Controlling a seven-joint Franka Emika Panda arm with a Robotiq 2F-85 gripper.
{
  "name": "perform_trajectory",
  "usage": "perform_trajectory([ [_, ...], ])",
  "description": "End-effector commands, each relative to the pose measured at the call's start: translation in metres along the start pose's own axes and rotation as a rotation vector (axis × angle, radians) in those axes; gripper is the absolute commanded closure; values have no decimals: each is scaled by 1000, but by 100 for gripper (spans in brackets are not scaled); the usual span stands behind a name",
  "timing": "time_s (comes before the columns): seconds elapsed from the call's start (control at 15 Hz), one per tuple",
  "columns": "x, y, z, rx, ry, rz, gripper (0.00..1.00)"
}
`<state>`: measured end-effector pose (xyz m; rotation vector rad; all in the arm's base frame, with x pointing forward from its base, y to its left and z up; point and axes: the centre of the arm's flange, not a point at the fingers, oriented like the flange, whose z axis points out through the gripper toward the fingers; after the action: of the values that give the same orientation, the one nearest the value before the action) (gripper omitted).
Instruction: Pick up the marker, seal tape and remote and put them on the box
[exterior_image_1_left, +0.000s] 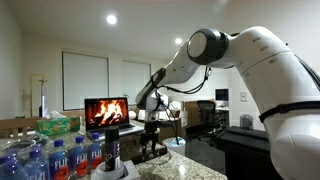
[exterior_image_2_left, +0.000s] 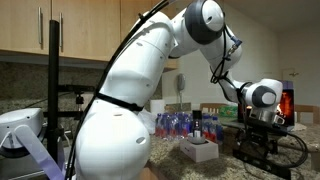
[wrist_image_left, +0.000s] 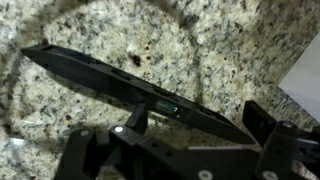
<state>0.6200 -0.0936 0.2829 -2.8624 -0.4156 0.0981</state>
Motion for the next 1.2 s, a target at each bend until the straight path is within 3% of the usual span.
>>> perform_trajectory([
  [0.0, -4, -7, 7, -2, -23, -4, 0],
  [0.33, -26, -29, -1, -5, 15, -59, 0],
  [0.73, -79, -63, -25, -53, 108, -216, 0],
  [1.13, -78, -62, -34, -104, 129, -120, 0],
])
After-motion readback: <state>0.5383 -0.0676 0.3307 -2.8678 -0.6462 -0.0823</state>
